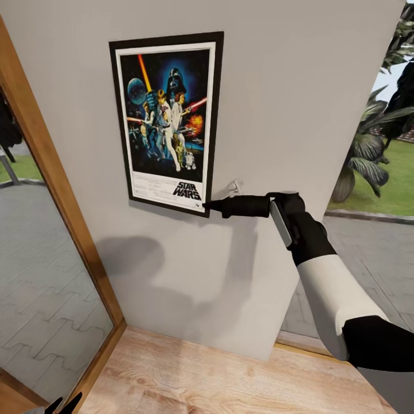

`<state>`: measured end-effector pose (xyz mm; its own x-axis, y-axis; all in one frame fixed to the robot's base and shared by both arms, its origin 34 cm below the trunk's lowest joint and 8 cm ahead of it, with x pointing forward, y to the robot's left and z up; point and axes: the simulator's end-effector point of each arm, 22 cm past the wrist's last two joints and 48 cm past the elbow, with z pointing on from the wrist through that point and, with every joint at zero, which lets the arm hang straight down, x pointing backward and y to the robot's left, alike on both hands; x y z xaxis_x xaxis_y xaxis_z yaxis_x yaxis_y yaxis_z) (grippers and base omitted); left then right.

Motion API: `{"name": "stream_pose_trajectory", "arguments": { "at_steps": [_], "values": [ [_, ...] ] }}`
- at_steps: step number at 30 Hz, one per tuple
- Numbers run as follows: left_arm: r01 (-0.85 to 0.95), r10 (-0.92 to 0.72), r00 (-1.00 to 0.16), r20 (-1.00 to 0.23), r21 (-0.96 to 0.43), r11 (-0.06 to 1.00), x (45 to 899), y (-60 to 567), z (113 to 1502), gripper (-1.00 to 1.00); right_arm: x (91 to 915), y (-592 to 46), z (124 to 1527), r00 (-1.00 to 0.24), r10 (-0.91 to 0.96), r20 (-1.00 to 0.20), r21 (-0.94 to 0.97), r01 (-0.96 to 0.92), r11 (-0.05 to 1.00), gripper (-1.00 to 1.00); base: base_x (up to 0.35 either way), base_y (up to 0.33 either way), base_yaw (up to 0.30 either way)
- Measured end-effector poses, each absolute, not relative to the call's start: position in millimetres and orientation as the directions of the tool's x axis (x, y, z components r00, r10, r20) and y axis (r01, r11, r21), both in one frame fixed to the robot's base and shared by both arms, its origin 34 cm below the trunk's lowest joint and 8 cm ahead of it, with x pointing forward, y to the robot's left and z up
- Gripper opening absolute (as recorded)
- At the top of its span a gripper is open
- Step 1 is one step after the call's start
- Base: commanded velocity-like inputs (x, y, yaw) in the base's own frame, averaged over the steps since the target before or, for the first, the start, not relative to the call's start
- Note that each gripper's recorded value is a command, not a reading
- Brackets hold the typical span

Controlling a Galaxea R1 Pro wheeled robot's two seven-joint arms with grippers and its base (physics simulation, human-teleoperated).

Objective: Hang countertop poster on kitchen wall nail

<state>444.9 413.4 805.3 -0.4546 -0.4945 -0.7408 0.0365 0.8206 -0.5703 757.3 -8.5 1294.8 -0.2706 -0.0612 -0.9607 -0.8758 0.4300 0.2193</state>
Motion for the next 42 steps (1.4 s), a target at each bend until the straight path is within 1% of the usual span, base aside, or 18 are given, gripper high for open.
{"name": "stream_pose_trajectory", "arguments": {
  "at_steps": [42],
  "values": [
    [0.037,-0.495,-0.455,-0.741,-0.57,0.821,444.8,413.4,805.3,1.0,759.9,-14.3,1292.2,-0.275,-0.066,-0.959,0.219,-0.871,0.44,-1.0,0.0,0.0,0.0]
  ]
}}
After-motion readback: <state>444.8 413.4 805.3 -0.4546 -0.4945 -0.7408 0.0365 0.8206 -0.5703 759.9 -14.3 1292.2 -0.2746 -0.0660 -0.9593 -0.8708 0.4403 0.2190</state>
